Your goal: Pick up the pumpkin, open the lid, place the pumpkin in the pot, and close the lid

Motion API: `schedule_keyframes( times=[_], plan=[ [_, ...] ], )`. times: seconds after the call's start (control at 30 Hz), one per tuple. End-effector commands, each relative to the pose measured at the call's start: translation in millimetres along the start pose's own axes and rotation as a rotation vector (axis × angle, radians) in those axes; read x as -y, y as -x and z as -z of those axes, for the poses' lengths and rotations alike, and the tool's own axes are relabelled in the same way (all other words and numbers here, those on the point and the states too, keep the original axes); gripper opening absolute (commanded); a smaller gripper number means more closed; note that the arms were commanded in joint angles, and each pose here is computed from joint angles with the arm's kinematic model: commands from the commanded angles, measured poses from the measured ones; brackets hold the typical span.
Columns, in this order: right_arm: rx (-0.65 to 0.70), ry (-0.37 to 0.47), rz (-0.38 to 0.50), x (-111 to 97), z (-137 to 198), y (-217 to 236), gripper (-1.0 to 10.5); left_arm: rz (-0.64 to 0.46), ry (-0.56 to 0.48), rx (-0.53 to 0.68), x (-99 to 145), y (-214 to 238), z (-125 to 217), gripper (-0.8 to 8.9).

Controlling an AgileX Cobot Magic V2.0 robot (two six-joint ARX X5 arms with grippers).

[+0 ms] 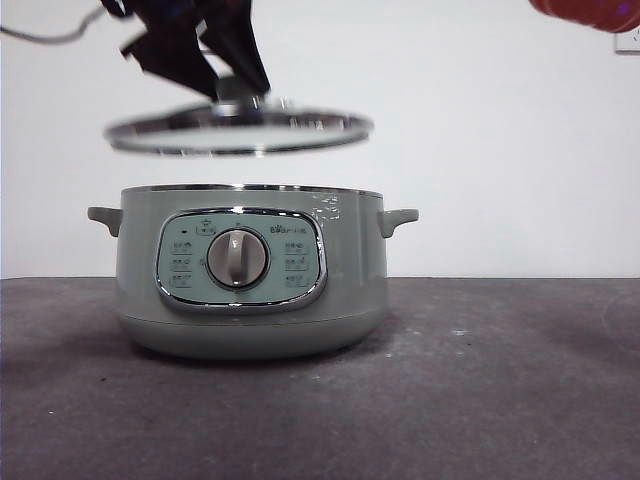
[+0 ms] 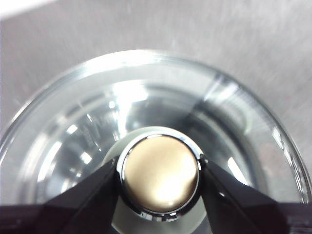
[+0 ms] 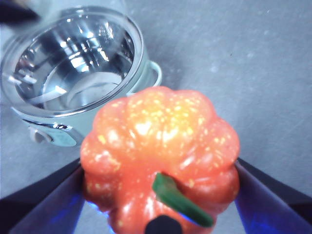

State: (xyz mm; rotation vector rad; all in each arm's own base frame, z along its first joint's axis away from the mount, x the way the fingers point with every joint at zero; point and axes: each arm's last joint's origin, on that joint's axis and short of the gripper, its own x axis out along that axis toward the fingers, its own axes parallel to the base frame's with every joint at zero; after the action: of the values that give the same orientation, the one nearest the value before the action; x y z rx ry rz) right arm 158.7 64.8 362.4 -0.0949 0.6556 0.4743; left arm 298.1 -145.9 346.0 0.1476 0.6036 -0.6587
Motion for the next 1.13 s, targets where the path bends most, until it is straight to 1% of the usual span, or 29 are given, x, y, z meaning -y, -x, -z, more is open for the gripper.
schedule_keyframes(
  times=[0.03,0.1,0.17,0.23,0.3,0.47,0.7,0.83,0.97,1.03,1.13],
  plan=[
    [-0.008,-0.006,-0.072,-1.9,-4.1,-11.6,-0.1,-0.048,-0.016,0.1,5.0,34.1,-13.7,-0.12],
    [0.008,0.007,-0.089,-4.6,-11.2,-26.1,-0.1,-0.065,-0.018,0.128,10.0,65.0,-14.1,-0.12],
    [0.014,0.031,-0.122,-11.9,-18.1,-46.3,-0.1,-0.115,-0.018,0.144,16.2,98.9,-10.5,-0.12],
    [0.001,0.06,-0.163,-22.9,-23.8,-71.0,-0.1,-0.179,-0.015,0.168,21.1,134.1,-3.9,-0.12],
    [-0.004,0.09,-0.2,-35.7,-32.4,-95.8,-0.1,-0.205,-0.013,0.192,27.3,166.6,5.4,-0.12],
    [-0.025,0.143,-0.247,-58.7,-56.5,-138.7,-0.1,-0.229,-0.009,0.203,38.0,208.9,25.3,-0.12],
    [-0.045,0.223,-0.285,-89.2,-90.0,-201.5,-0.1,-0.239,-0.004,0.212,48.6,243.0,46.9,-0.12],
    [-0.06,0.261,-0.288,-101.7,-98.5,-241.7,-0.1,-0.239,0.001,0.221,52.2,254.1,54.6,-0.12],
    [-0.097,0.303,-0.253,-108.7,-92.7,-276.3,-0.1,-0.237,0.003,0.208,52.8,255.2,57.0,-0.12],
    [-0.123,0.316,-0.248,-109.1,-85.0,-290.1,-0.1,-0.236,0.004,0.192,52.8,254.9,58.5,-0.12],
    [-0.163,0.333,-0.213,-108.1,-74.8,-304.6,-0.1,-0.235,0.005,0.191,52.8,254.8,58.5,-0.12]
  ],
)
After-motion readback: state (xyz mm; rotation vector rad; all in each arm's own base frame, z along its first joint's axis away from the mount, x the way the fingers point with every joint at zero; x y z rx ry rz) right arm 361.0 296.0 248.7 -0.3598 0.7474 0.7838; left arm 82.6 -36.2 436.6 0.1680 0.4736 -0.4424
